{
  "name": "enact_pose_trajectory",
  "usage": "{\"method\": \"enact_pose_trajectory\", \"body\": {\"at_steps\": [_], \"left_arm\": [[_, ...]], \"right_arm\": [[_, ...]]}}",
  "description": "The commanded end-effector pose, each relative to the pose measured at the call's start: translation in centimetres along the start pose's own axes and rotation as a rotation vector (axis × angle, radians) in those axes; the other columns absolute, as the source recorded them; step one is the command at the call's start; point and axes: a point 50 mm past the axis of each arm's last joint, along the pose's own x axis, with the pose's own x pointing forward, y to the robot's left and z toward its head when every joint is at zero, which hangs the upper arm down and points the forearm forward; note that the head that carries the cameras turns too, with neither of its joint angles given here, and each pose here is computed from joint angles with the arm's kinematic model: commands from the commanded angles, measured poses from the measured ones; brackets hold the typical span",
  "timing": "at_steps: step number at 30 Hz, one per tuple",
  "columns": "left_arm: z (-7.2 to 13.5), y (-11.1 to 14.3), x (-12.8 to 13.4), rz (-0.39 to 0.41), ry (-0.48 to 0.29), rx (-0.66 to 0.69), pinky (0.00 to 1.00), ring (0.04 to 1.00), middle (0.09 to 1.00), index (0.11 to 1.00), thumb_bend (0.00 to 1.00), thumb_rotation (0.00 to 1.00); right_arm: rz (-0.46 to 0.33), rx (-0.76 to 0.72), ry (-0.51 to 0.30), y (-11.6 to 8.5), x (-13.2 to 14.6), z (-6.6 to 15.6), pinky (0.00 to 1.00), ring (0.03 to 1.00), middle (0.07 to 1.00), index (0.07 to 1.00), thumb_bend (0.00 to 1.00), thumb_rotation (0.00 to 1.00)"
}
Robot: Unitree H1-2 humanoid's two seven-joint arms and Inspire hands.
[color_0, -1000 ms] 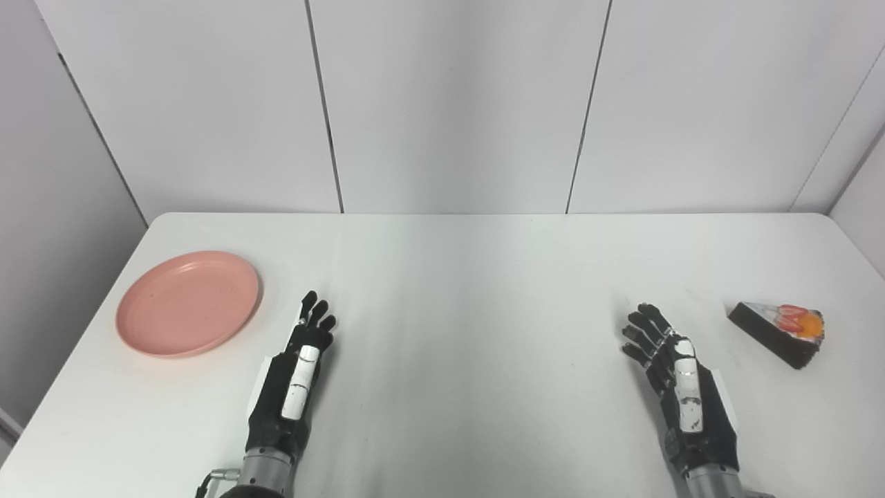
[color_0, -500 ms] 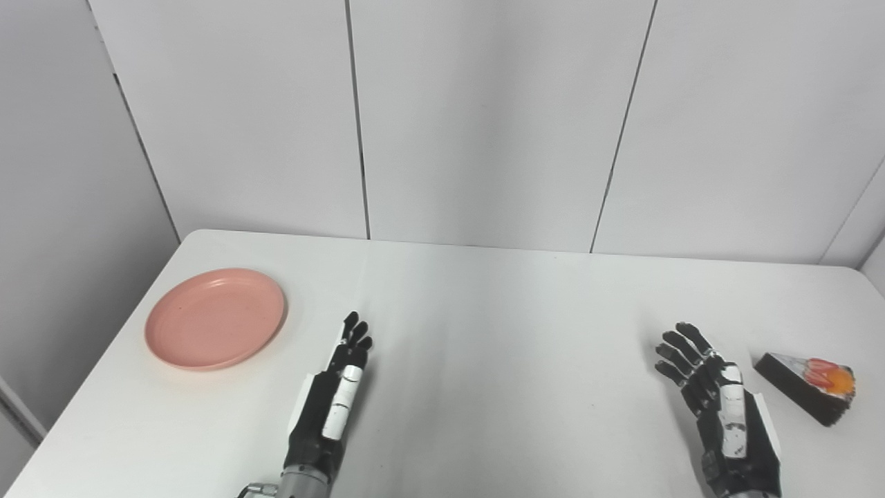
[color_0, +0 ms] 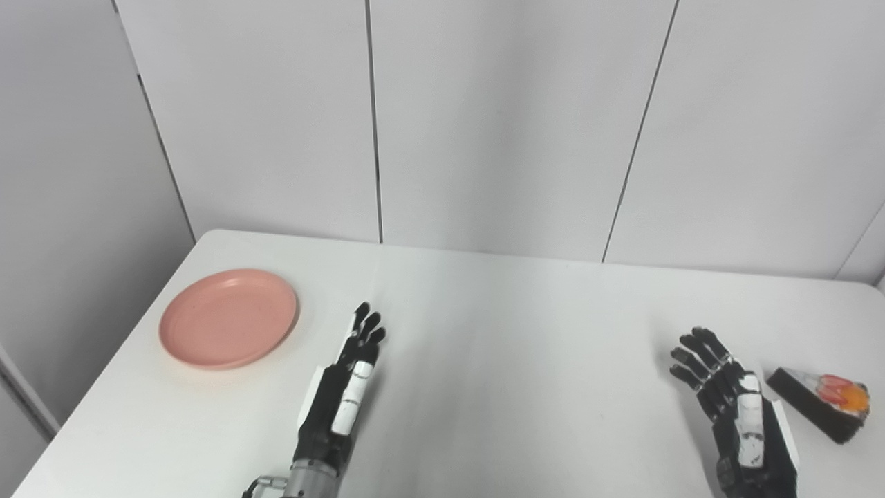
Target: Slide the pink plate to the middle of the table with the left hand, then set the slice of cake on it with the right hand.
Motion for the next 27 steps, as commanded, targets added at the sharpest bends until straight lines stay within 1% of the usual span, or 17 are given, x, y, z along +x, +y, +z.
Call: {"method": "enact_pose_trajectory", "body": {"at_steps": [1,4,6,7,9,11,15,17,18,21,22,23,24,27], "left_arm": [[1.8,0.1,0.4,0.026,-0.089,-0.043,0.96,0.941,0.955,0.994,0.8,0.91],[4.3,0.9,1.7,0.027,-0.215,-0.043,0.94,0.925,0.933,0.958,0.8,0.91],[5.4,1.6,2.5,0.027,-0.267,-0.044,0.94,0.922,0.914,0.94,0.77,0.92],[6.3,2.2,3.5,0.032,-0.302,-0.025,0.94,0.92,0.911,0.937,0.77,0.92],[7.5,3.0,4.8,0.042,-0.339,0.002,0.92,0.902,0.894,0.905,0.79,0.94],[8.7,3.8,6.2,0.061,-0.372,0.005,0.9,0.888,0.886,0.888,0.82,0.92],[10.9,5.8,8.6,0.091,-0.434,0.045,0.9,0.884,0.882,0.886,0.82,0.93],[11.7,7.4,9.8,0.109,-0.471,0.085,0.89,0.87,0.871,0.887,0.83,0.93],[11.8,7.8,10.1,0.114,-0.482,0.098,0.88,0.861,0.865,0.885,0.82,0.92],[12.6,10.7,12.0,0.156,-0.498,0.157,0.87,0.847,0.852,0.862,0.82,0.91],[12.7,11.4,12.4,0.17,-0.499,0.169,0.88,0.851,0.851,0.855,0.83,0.91],[12.8,12.4,13.1,0.189,-0.496,0.181,0.9,0.85,0.843,0.851,0.86,0.89],[12.9,13.3,13.6,0.208,-0.491,0.202,0.9,0.85,0.842,0.851,0.86,0.89],[12.8,16.0,14.7,0.248,-0.46,0.299,0.91,0.87,0.866,0.884,0.89,0.94]], "right_arm": [[-0.054,0.07,0.182,-0.1,-4.7,-4.5,0.81,0.812,0.829,0.819,0.87,0.96],[-0.061,0.115,0.197,0.1,-4.8,-4.6,0.81,0.812,0.822,0.816,0.85,0.96],[-0.066,0.129,0.197,0.2,-4.8,-4.7,0.8,0.805,0.814,0.81,0.84,0.96],[-0.067,0.129,0.192,0.2,-4.8,-4.7,0.8,0.803,0.813,0.809,0.84,0.96],[-0.068,0.127,0.185,0.2,-4.7,-4.8,0.8,0.803,0.816,0.814,0.84,0.97],[-0.069,0.116,0.182,0.3,-4.7,-4.9,0.79,0.799,0.813,0.813,0.85,0.97],[-0.068,0.106,0.175,0.4,-4.7,-5.1,0.78,0.791,0.806,0.807,0.85,0.96],[-0.064,0.101,0.171,0.4,-4.6,-5.3,0.78,0.79,0.805,0.803,0.86,0.94],[-0.063,0.099,0.17,0.4,-4.6,-5.3,0.77,0.788,0.805,0.801,0.86,0.94],[-0.063,0.103,0.169,0.3,-4.6,-5.5,0.76,0.782,0.799,0.793,0.87,0.92],[-0.062,0.103,0.169,0.3,-4.6,-5.6,0.76,0.783,0.8,0.793,0.88,0.92],[-0.06,0.103,0.168,0.3,-4.6,-5.6,0.77,0.786,0.804,0.793,0.89,0.92],[-0.058,0.103,0.168,0.3,-4.7,-5.6,0.77,0.787,0.804,0.793,0.89,0.92],[-0.055,0.104,0.171,0.2,-4.8,-5.6,0.78,0.791,0.81,0.794,0.89,0.93]]}}
